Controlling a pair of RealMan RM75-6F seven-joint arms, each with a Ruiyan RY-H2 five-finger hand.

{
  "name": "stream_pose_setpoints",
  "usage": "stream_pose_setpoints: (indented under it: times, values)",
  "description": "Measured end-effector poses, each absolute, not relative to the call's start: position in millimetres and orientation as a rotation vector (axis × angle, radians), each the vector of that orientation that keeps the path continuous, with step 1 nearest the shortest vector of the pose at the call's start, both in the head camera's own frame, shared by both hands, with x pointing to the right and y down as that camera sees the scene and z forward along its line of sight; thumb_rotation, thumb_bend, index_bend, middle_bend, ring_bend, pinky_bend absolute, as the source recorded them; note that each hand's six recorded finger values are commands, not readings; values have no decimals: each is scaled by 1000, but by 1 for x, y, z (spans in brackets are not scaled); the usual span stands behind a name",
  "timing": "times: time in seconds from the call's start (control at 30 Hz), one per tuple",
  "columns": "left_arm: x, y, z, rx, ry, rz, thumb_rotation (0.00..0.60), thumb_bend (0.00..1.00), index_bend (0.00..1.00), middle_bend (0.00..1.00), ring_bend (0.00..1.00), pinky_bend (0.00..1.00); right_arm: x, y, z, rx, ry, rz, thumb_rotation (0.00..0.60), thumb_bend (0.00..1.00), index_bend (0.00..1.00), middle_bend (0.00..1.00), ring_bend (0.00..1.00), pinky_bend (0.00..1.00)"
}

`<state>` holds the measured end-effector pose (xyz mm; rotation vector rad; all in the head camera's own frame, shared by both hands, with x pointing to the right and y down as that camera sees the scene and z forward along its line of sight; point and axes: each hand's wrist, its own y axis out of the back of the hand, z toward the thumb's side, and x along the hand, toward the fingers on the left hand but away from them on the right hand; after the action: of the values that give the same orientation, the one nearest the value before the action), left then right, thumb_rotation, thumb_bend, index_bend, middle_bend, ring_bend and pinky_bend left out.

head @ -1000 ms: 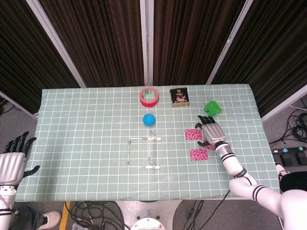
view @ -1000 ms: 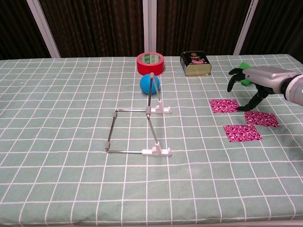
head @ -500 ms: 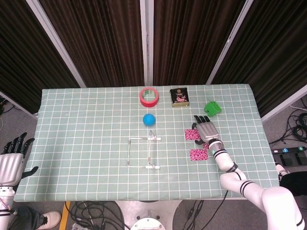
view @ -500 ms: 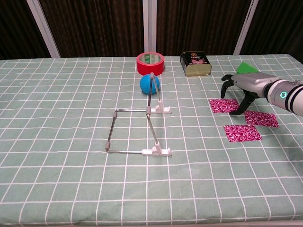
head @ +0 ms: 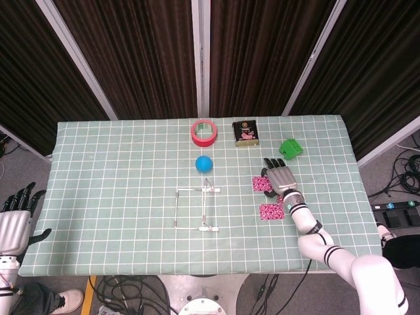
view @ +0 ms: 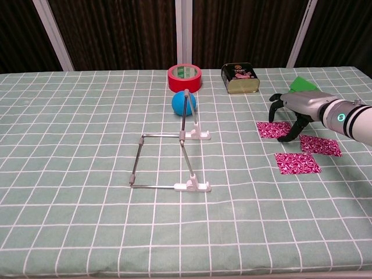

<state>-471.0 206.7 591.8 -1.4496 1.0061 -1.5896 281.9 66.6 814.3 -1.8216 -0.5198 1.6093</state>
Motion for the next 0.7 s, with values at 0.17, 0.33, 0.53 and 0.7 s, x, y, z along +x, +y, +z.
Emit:
stream_pose_setpoints:
  times: [0.17, 0.33, 0.53, 0.7]
  values:
    - [-471, 207, 592, -1450, 1005, -1585, 600, 80, 218, 163, 132, 186, 284, 67, 808, -1823, -546, 1589, 554, 135, 442, 44, 0, 0]
    - [-470, 205, 591, -1453, 1004, -1578, 600, 80, 218, 162, 132, 186, 287, 68, 797, -1831, -583, 1560, 559, 135, 440, 47, 0, 0]
    - [-468, 204, 593, -1462, 1000, -1570, 600, 80, 218, 162, 132, 186, 292, 76, 776, -1871, -634, 1540, 563, 134, 434, 49, 0, 0]
    - [-466, 203, 595, -1473, 1002, -1558, 600, 80, 218, 163, 132, 186, 295, 94, 756, -1920, -649, 1542, 553, 135, 425, 48, 0, 0]
